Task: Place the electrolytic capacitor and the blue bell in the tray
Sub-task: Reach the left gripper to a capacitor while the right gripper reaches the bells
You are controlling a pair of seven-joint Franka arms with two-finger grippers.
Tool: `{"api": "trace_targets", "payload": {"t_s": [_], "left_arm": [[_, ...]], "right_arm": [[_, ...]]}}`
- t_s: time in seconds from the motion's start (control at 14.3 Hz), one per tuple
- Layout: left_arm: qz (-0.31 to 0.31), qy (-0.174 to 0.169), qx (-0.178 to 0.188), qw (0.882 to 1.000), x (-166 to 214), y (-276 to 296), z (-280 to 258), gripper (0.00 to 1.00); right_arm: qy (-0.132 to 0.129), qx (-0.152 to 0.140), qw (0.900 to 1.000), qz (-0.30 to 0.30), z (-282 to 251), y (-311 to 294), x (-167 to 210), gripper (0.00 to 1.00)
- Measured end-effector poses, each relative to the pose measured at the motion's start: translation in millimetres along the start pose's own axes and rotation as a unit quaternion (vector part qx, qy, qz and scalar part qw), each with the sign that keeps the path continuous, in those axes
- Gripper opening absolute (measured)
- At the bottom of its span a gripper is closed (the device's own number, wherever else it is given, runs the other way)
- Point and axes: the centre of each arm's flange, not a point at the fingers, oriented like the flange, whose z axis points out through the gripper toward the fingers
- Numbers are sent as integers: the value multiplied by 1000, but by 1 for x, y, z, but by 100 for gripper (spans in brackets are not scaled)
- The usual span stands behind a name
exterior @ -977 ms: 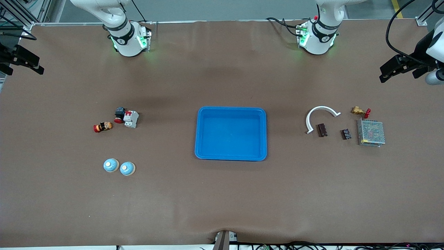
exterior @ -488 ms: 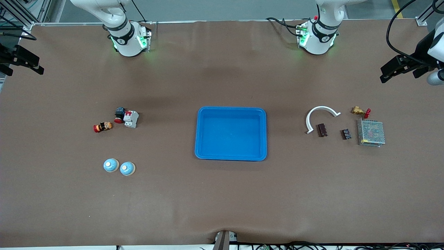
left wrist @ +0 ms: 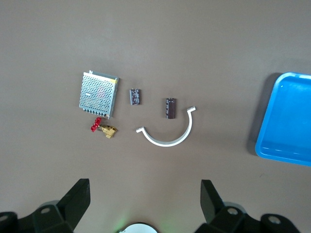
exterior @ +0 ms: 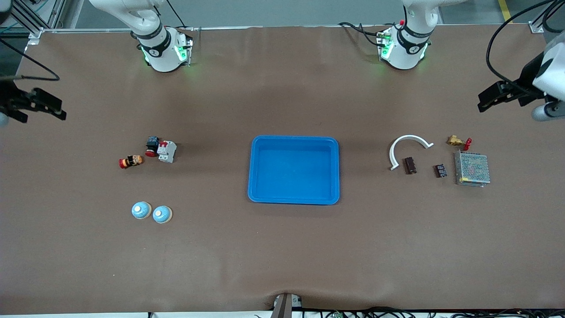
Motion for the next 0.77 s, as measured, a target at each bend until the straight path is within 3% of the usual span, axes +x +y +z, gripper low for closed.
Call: {"api": "trace_targets", "payload": {"t_s": [0.42, 0.63, 0.77], "left_arm": [[1, 8, -3, 1000, 27, 6, 109, 100], [-9, 26, -6, 1000, 32, -5, 168, 99], [-10, 37, 0, 999, 31, -14, 208, 87]], "right_arm": [[9, -10, 1000, -6, 75, -3, 59, 100], [-11, -1, 1000, -2, 130, -3, 82, 100], [-18, 2, 1000, -4, 168, -3, 96, 100]]}}
